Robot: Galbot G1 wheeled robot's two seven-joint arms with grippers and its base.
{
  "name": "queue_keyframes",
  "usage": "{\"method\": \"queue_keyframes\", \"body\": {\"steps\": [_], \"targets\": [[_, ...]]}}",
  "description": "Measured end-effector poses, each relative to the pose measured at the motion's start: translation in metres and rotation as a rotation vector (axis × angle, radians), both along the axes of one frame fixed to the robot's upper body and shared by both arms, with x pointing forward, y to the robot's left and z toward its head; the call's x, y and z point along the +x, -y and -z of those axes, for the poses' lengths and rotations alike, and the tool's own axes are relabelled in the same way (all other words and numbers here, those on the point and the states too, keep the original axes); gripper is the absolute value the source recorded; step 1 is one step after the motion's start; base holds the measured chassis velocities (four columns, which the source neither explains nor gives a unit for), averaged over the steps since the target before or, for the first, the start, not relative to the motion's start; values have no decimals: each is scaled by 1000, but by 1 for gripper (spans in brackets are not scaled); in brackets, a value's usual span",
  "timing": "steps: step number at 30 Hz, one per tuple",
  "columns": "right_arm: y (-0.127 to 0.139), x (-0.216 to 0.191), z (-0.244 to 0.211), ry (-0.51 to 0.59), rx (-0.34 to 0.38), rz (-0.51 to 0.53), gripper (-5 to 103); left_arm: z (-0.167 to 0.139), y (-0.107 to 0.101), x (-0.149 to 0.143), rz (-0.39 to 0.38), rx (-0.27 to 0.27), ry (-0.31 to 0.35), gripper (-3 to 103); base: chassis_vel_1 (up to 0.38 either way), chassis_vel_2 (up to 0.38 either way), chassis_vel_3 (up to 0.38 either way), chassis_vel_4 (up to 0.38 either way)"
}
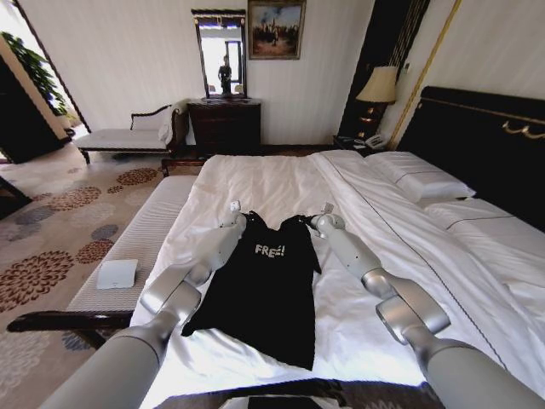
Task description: Fold the clothes on the bed.
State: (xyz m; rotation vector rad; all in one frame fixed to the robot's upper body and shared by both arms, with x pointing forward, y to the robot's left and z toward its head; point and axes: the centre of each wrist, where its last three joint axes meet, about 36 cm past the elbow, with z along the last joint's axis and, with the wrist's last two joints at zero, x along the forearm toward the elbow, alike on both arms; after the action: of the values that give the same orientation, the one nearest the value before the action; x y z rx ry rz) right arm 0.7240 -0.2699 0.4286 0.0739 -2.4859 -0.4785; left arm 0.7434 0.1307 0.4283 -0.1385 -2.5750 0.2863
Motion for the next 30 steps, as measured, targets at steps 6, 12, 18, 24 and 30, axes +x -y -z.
{"method": "queue_keyframes", "body": {"steps": [6,12,18,24,30], "targets": [[-1,4,8,14,-12,-12,1,12,-11,-2,-23,9,-16,2,0,0,0,0],[-3,8,9,21,-26,-16,1,18,-15,-4,-37,10,-24,2,0,0,0,0],[-10,8,7,33,-47,-58,14,16,-17,-5,-52,-24,-59,15,0,0,0,0],[-6,7,12,14,-68,-21,36,17,-17,-4,-65,1,-72,36,0,0,0,0],[0,-5,6,16,-46,-1,57,17,-29,-10,-87,17,-58,58,0,0,0,0]]}}
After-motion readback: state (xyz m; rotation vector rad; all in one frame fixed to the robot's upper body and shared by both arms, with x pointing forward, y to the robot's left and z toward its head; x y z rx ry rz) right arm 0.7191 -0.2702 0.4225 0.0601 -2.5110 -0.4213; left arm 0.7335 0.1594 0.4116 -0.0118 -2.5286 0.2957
